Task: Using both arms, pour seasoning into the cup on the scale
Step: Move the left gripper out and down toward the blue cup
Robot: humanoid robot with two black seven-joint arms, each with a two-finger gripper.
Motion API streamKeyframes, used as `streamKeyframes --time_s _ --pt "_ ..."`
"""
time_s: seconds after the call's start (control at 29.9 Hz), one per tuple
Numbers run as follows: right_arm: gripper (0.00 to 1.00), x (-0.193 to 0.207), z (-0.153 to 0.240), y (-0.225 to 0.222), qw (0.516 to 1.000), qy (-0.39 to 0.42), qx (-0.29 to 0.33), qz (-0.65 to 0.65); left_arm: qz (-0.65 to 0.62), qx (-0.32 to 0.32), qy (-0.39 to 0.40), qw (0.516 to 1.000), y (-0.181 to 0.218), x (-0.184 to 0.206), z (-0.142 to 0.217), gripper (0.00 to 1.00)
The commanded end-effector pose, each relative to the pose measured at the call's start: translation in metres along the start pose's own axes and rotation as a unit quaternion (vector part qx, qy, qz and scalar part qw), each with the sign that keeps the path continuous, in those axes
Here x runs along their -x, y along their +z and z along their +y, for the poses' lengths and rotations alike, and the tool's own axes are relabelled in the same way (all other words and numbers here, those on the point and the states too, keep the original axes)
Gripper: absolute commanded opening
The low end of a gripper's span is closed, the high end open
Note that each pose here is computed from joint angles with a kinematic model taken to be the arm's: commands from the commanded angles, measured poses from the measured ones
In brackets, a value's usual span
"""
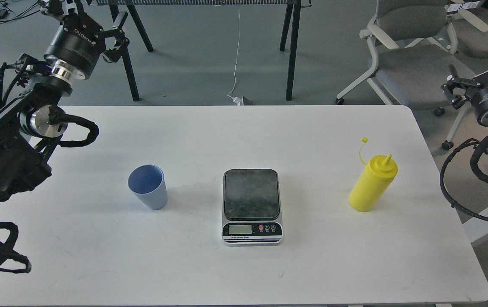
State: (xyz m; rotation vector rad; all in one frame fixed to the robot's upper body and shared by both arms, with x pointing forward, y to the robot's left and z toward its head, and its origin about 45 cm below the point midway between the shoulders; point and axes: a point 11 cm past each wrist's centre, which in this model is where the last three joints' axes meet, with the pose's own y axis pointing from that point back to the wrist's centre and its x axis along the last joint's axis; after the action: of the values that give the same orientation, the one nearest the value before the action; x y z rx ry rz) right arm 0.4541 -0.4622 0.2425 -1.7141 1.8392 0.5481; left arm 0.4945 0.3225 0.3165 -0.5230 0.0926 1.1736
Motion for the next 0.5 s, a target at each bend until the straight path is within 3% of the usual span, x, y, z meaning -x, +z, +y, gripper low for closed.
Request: streamKeyframes --time_s 0.0,0.47 --pt "0.99 -0.001 0.000 -0.003 1.000 0.001 -0.002 0.002 -0.001 0.000 0.000 1.000 0.001 0.000 0.000 1.00" --pt "0.99 0.000 0.000 0.001 1.000 0.000 0.001 0.000 0.016 0.017 0.026 0.999 0.008 -0.014 0.005 1.00"
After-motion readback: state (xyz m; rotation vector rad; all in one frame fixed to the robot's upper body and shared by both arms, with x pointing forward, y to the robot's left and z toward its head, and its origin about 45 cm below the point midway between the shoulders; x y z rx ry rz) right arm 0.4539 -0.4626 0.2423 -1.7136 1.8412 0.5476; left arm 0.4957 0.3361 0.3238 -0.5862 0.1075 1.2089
